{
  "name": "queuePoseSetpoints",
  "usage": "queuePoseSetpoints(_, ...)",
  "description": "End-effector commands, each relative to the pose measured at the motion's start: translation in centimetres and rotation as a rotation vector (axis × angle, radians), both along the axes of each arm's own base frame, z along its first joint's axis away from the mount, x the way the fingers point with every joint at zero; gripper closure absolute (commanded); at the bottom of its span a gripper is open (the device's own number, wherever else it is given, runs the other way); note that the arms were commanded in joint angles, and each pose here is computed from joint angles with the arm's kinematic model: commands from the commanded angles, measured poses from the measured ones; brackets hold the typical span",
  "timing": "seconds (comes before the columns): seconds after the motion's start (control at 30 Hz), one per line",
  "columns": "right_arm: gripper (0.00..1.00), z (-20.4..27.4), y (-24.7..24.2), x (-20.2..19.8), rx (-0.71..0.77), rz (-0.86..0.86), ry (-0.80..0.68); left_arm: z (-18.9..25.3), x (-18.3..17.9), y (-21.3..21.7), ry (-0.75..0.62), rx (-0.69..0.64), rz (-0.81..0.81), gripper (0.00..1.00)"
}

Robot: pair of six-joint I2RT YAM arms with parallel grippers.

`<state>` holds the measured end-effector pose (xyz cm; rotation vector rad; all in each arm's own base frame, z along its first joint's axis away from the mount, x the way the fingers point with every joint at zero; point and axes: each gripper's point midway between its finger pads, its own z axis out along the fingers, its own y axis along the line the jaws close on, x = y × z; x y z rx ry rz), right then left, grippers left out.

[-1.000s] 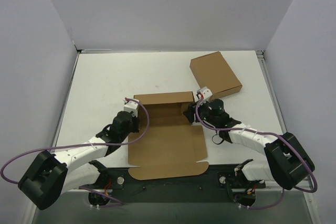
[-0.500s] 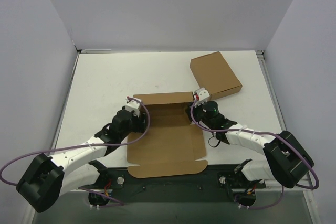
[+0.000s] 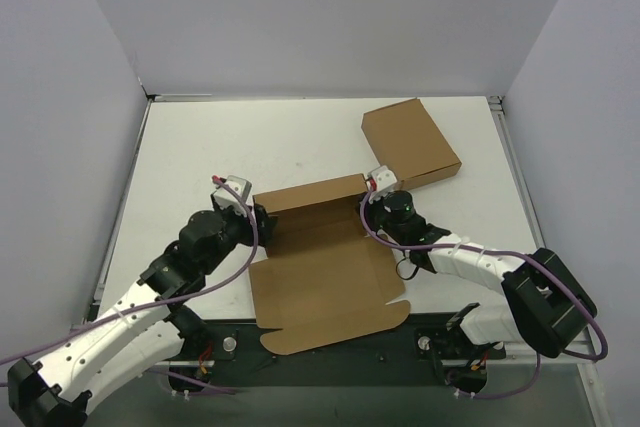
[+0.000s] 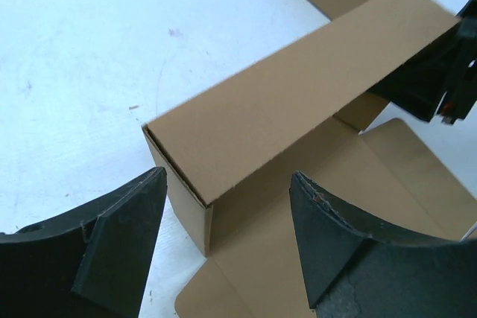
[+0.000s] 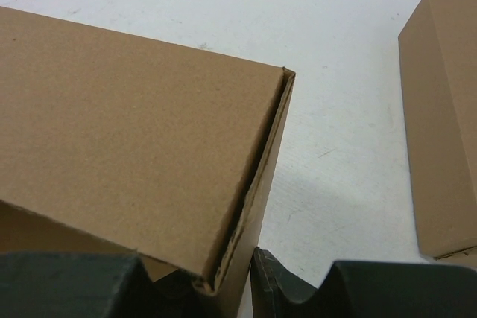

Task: Fold the paper box

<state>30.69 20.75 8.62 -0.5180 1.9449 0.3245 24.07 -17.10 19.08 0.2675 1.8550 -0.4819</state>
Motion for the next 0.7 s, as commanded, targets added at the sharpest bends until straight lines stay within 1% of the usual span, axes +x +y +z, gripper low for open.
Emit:
queuePoseSetpoints(0.0,0.78,1.6,0.6,1.0,-0.012,0.0,-0.052,5.2,0.1,0.8,-0.031,-0.033,0.044,0.23)
queuePoseSetpoints(0.1,0.79,1.5,0.6,0.9,-0.018,0.005,-0.051,7.7,0.9,0.2,-0.062,-0.055,0.046,0.23)
queuePoseSetpoints(0.2,0.79,1.3,0.7,0.8,-0.021,0.009,-0.048,7.7,2.1,-0.8,-0.059,-0.05,0.033,0.23)
queuePoseSetpoints(0.23,0.79,1.4,0.7,0.8,-0.021,0.012,-0.049,7.0,2.7,-1.3,-0.04,-0.035,0.028,0.23)
queuePoseSetpoints(0.3,0.79,1.3,0.7,0.8,-0.021,0.013,-0.046,6.6,3.4,-1.8,-0.044,-0.032,0.02,0.23)
queuePoseSetpoints(0.4,0.79,1.3,0.7,0.8,-0.02,0.01,-0.042,4.8,4.2,-2.6,-0.034,-0.001,0.004,0.23)
queuePoseSetpoints(0.53,0.78,1.1,0.6,0.8,-0.016,-0.009,-0.042,2.8,4.9,-2.4,-0.059,0.026,0.026,0.23)
queuePoseSetpoints(0.67,0.75,0.6,-0.1,1.1,-0.026,-0.072,-0.033,1.2,4.7,-2.0,-0.047,0.035,0.034,0.23)
